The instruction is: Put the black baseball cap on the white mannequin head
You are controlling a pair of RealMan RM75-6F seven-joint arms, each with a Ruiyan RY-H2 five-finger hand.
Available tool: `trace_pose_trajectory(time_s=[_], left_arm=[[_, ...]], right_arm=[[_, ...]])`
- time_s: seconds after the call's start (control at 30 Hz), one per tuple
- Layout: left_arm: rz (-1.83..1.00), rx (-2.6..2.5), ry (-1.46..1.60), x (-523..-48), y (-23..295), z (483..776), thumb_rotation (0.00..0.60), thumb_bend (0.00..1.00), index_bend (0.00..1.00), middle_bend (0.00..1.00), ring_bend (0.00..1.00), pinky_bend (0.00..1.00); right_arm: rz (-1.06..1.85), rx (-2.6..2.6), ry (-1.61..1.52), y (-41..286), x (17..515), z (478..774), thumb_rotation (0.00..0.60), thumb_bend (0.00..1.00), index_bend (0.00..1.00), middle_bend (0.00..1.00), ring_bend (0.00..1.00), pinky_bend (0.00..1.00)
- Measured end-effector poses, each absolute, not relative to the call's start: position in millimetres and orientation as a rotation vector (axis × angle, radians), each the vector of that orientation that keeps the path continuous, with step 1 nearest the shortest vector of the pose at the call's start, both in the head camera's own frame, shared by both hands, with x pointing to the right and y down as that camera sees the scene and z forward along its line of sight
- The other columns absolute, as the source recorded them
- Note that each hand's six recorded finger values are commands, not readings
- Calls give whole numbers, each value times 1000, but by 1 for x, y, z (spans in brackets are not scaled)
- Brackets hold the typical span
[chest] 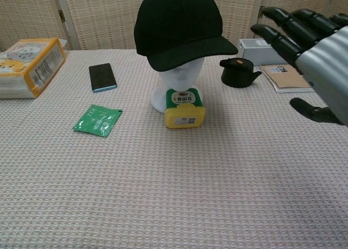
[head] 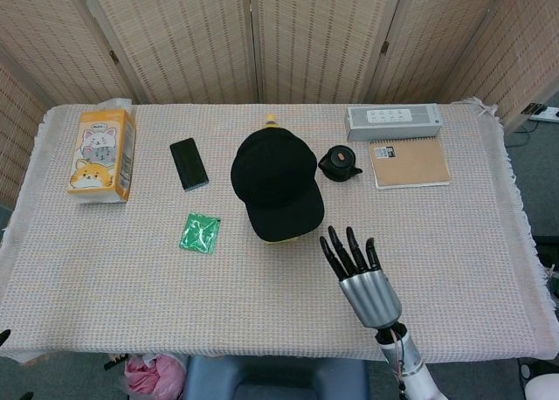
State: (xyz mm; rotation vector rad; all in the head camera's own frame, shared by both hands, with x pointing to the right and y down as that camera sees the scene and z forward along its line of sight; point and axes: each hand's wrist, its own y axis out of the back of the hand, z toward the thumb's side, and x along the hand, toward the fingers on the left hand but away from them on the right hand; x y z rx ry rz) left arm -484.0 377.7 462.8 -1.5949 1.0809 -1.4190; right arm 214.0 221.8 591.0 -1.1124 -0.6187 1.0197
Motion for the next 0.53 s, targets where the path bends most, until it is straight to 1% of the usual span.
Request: trace_pose_trajectory(time_s=[0.07, 0.17, 0.3, 0.4, 0.53], left_arm=[[-1425, -1590, 1072, -483, 377, 465, 600, 65, 99, 0, 7, 133], [-1418, -1584, 1058, -480, 376, 467, 600, 65, 99, 0, 7, 133], [-1394, -1586, 1046, -476, 376, 469, 600, 65, 99, 0, 7, 133], [-1396, -1578, 1042, -476, 377, 472, 600, 65, 100, 0, 7, 133], [-1402, -1567, 1034, -474, 377, 474, 600, 65, 101, 0, 7, 133]], right_arm=[[1074, -1179, -652, 224, 235, 589, 600, 162, 0, 0, 92, 333], [1162, -1280, -709, 227, 271, 587, 600, 162, 0, 0, 68, 268], [1255, -1398, -821, 235, 318, 581, 600, 153, 0, 0, 64, 227], [1301, -1456, -913, 243, 353, 575, 600, 86, 0, 0, 39, 169], [1386, -1465, -970, 258, 405, 563, 600, 61, 0, 0, 17, 136]])
